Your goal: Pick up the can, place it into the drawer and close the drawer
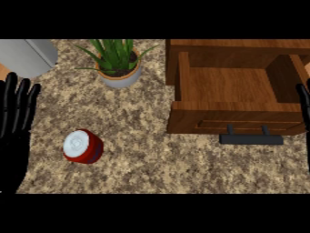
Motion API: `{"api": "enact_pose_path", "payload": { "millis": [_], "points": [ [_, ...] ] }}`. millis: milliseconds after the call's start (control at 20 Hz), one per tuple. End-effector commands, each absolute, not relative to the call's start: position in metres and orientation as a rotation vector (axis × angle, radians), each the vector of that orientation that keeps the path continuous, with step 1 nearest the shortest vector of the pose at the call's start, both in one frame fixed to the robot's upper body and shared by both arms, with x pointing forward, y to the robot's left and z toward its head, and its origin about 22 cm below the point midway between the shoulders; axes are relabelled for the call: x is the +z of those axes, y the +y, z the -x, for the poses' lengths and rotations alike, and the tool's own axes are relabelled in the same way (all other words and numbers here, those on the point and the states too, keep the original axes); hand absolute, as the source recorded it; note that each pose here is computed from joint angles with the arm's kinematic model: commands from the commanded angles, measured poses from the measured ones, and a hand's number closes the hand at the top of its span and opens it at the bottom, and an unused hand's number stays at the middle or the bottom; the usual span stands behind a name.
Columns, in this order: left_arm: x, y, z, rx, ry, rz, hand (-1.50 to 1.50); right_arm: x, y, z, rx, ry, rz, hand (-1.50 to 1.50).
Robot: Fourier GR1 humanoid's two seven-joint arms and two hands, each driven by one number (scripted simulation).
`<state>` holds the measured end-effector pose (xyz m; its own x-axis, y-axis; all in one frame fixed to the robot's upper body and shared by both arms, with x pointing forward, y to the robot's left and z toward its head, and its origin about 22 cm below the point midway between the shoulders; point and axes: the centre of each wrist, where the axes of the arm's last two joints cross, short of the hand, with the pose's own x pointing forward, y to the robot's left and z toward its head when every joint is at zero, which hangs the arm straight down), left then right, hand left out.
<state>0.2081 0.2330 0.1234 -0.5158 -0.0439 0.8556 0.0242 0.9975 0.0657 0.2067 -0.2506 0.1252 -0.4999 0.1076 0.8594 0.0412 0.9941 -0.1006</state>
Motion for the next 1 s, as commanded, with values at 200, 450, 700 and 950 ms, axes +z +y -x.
{"api": "enact_pose_path", "payload": {
  "millis": [200,450,700,950],
  "points": [
    [0.125,0.279,-0.178,-0.235,-2.078,0.232,-1.50,0.130,-0.250,-0.207,0.066,-2.099,0.075,-1.50],
    [0.097,0.308,-0.152,-0.107,-1.683,0.083,-1.50,0.102,-0.262,-0.199,-0.081,-1.806,0.170,-1.50],
    [0.122,0.332,-0.148,-0.106,-1.678,0.077,-1.50,0.101,-0.252,-0.211,-0.086,-1.803,0.165,-1.50],
    [0.137,0.326,-0.169,-0.094,-1.689,0.097,-1.50,0.109,-0.272,-0.211,-0.059,-1.814,0.168,-1.50]
  ]
}}
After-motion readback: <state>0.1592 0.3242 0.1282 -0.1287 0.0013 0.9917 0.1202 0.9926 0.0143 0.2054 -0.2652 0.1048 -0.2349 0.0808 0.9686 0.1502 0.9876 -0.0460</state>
